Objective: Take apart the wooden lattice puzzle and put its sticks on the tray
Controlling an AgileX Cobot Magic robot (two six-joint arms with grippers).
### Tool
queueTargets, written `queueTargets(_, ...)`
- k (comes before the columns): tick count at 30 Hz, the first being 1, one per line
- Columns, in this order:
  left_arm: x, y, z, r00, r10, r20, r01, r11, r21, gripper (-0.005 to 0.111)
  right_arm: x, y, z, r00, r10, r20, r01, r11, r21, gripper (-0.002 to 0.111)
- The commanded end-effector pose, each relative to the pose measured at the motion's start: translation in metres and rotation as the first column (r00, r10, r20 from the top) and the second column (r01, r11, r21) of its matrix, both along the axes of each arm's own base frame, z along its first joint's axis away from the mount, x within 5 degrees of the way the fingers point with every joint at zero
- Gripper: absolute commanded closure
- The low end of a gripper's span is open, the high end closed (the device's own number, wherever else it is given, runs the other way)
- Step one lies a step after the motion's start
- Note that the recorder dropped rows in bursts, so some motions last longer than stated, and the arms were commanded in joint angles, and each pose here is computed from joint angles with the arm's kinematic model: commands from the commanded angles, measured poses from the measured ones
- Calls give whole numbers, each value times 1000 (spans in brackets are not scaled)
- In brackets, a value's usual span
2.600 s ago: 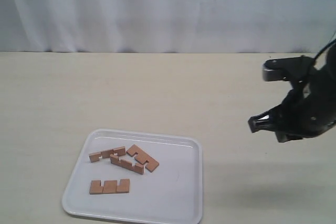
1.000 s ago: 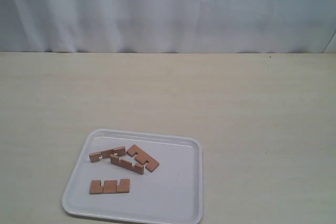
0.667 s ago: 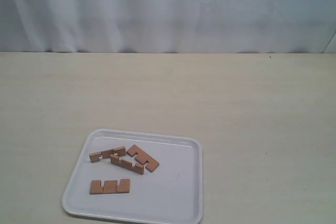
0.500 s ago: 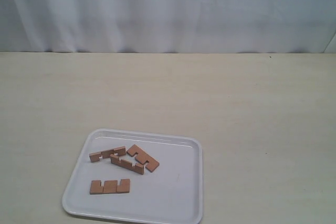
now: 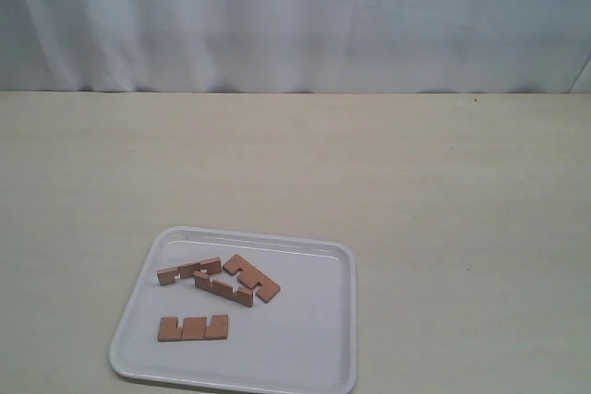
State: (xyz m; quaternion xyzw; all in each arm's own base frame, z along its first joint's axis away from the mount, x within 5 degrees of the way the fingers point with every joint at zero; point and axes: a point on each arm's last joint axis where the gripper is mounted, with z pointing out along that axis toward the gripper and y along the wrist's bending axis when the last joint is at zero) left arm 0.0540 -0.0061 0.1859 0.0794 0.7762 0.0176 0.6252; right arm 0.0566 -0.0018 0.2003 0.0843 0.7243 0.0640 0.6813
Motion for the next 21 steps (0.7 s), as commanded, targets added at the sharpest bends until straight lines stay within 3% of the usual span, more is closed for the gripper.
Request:
queueTargets(1, 0, 0, 0, 1000, 3, 3, -3, 1000, -7, 107, -1, 0, -4, 999, -3, -41, 3, 1000, -2, 104)
queueTargets(11, 0, 0, 0, 1000, 3, 3, -3, 1000, -7, 107, -3, 0, -18, 982, 9, -187, -22, 997, -69, 104)
queueTargets(21, 0, 0, 0, 1000, 3, 3, -3, 1000, -7, 107, -3, 0, -18, 982, 10, -189, -24, 997, -73, 104)
